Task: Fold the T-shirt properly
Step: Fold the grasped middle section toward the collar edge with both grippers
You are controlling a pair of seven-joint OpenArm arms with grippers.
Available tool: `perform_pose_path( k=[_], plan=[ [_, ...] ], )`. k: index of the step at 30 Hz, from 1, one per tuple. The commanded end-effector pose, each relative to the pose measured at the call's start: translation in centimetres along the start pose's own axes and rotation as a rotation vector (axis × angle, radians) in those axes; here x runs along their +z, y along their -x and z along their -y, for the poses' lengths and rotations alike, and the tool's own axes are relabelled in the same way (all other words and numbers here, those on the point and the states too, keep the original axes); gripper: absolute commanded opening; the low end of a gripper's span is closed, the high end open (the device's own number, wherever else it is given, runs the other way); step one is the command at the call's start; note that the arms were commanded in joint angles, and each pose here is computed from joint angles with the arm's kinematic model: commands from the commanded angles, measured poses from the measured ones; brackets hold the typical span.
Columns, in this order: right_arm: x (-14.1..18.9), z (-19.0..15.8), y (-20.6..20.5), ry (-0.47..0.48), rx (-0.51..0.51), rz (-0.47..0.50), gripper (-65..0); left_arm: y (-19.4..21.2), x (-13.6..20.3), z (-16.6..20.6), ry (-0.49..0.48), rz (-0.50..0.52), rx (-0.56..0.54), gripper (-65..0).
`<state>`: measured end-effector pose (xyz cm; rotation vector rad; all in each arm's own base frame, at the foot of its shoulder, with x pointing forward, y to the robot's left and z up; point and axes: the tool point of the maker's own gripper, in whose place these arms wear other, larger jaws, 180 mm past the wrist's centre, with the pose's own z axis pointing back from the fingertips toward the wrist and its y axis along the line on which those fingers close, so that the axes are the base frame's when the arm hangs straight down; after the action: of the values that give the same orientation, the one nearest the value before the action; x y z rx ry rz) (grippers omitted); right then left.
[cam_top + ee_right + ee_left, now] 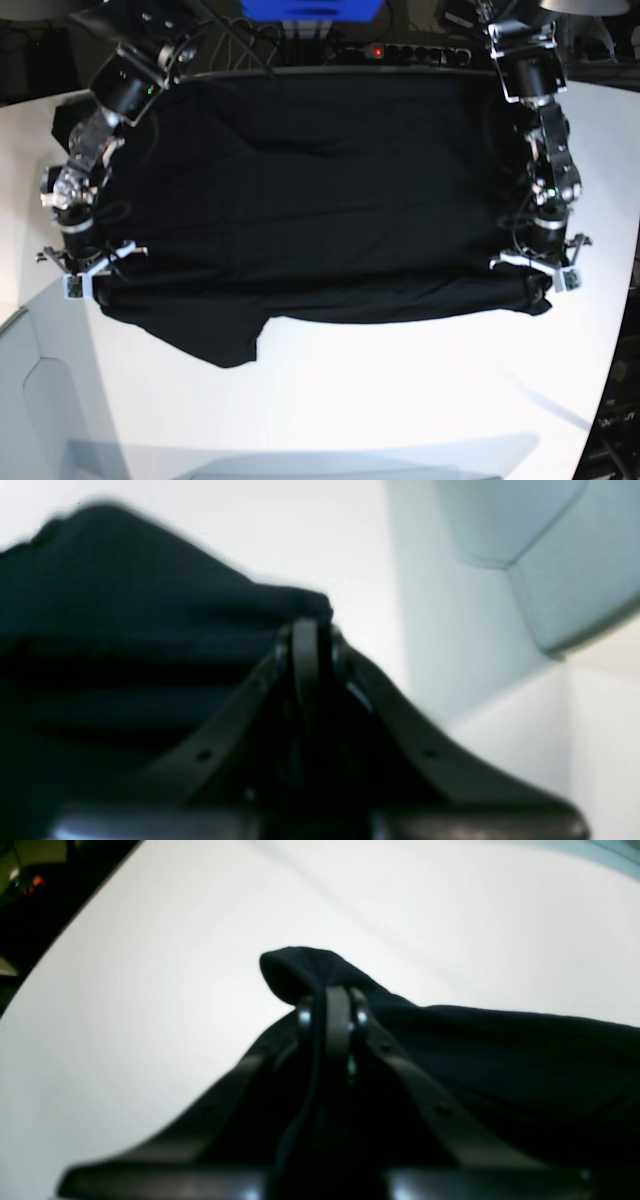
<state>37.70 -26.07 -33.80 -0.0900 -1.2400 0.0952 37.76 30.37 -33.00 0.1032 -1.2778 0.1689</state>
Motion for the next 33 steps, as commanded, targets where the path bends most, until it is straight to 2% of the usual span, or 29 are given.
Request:
perform_pose_path(
  k=[1,4,6,11,20,28,33],
  plan=[
    [0.5,0.4,-2.3,-0.001,0.002,0.090,-65.0,-1.7,0.4,-0.1,0.008,0.056,-0.012,-65.0],
    [2.2,0.6,-1.9,0.002,-0.015,0.107,-65.0,-1.3,1.6,0.2,0.018,0.054,-0.027,-65.0],
    [3.4,0.6,-1.6,0.003,-0.009,0.109,-65.0,-0.9,2.6,0.3,0.024,0.055,0.008,-65.0],
    [5.4,0.7,-0.4,0.003,-0.021,0.098,-65.0,0.2,5.4,-2.9,-0.030,0.058,0.154,-65.0],
    [7.0,2.0,1.4,-0.001,-0.020,0.062,-65.0,2.6,8.2,-5.6,-0.082,0.015,0.245,-65.0],
    [8.0,1.4,3.5,-0.016,-0.016,0.005,-65.0,6.5,10.6,-5.9,-0.094,-0.085,0.259,-65.0],
    [8.1,1.1,5.6,-0.024,-0.045,-0.042,-65.0,7.2,10.7,-6.1,-0.101,-0.101,0.263,-65.0]
  ],
)
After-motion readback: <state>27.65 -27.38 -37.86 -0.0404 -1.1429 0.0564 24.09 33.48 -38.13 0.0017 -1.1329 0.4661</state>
